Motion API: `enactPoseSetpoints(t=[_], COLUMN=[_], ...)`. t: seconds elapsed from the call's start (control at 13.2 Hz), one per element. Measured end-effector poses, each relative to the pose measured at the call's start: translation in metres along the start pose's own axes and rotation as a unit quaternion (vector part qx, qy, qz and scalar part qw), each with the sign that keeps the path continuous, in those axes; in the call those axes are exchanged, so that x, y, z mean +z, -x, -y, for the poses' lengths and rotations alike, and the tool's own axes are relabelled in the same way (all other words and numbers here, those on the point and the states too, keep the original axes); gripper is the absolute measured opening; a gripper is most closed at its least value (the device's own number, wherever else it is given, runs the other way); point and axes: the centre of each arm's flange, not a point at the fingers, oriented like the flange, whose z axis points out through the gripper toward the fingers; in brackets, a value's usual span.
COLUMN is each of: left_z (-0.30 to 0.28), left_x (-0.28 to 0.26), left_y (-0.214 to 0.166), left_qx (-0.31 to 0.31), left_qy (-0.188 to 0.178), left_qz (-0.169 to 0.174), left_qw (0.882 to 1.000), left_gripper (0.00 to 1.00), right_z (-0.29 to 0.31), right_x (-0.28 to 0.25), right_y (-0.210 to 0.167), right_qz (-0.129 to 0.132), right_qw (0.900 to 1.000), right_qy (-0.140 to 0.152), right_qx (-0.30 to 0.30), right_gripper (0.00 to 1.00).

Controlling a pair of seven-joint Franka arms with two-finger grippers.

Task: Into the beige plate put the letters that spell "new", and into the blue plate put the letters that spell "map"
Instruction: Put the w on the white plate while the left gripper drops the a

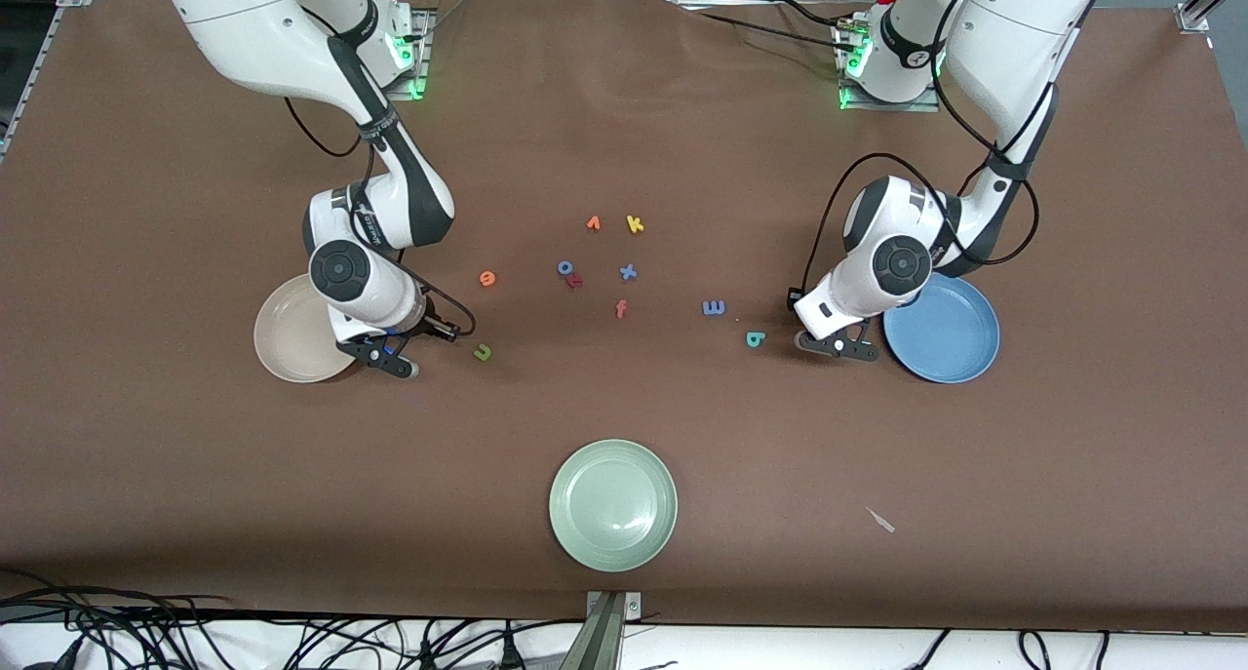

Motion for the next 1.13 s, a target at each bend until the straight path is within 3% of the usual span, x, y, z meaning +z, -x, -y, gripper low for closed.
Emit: enactPoseSetpoints(t=[0.08,0.53,0.91,1.13], left_z=[-0.002,0.005,0.078,0.149], left_x=[-0.004,-0.019,-0.065,-0.072], left_y=[0.000,-0.003,0.020,0.037], left_qx=[0.009,0.013,-0.008,0.029], left_qy=[-0.005,-0.015,-0.020,-0.016], left_qz=[-0.004,-0.014,-0.017,-0.016], left_qw=[1.000,1.000,1.000,0.999], left_gripper=[0.32,0.32,0.32,0.32], right_z=[0.002,-0.075,-0.137,-0.150], right_x=[-0.011,-0.040,-0.027,-0.020], right_y=[-0.005,-0.057,-0.084,-0.089], right_qz=[0.007,0.041,0.069,0.075], right_qw=[1.000,0.987,0.976,0.975], right_qy=[0.006,0.047,0.057,0.056], right_qx=[-0.010,-0.146,-0.201,-0.200], right_gripper=[0.27,0.27,0.27,0.53])
